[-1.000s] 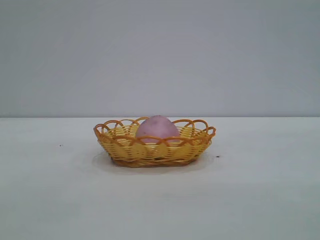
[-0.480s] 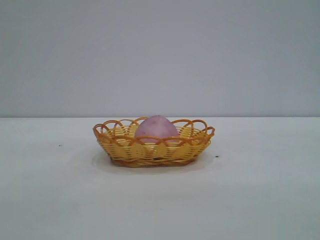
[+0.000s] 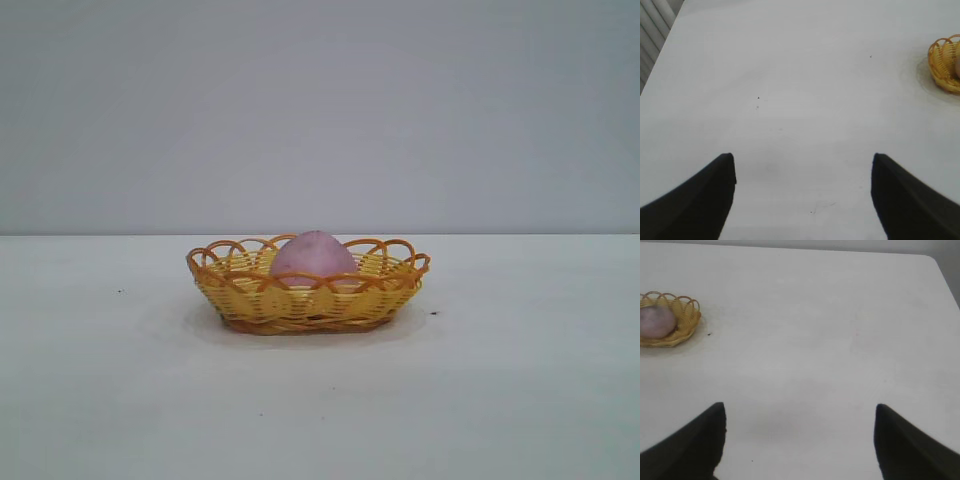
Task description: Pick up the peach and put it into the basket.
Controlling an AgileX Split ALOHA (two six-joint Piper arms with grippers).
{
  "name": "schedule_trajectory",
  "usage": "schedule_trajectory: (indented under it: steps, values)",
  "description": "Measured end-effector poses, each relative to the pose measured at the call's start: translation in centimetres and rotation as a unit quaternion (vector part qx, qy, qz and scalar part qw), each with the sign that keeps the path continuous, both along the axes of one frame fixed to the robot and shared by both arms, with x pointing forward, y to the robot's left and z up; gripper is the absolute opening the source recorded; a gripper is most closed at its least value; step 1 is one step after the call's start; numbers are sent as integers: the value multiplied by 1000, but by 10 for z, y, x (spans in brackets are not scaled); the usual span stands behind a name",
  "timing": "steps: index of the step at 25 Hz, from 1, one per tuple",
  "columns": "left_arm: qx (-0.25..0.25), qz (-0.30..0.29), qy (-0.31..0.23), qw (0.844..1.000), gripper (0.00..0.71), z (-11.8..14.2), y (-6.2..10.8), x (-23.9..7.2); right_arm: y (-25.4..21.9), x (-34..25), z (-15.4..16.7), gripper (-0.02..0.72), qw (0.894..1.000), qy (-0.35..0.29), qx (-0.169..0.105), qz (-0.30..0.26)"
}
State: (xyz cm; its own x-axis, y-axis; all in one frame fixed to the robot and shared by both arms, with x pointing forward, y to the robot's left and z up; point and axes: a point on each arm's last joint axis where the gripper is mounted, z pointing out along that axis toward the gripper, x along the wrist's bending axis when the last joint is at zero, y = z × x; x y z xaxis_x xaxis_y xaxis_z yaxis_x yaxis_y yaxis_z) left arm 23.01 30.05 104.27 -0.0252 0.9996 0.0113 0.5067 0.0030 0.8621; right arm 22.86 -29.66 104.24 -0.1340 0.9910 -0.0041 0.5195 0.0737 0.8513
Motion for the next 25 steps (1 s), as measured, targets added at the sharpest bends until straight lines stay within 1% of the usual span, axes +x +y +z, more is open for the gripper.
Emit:
schedule_trajectory:
  steps: [25]
  values:
    - [0,0,0,1000,497,0,0,0,0,0,0,529,1000,-1,0,-6]
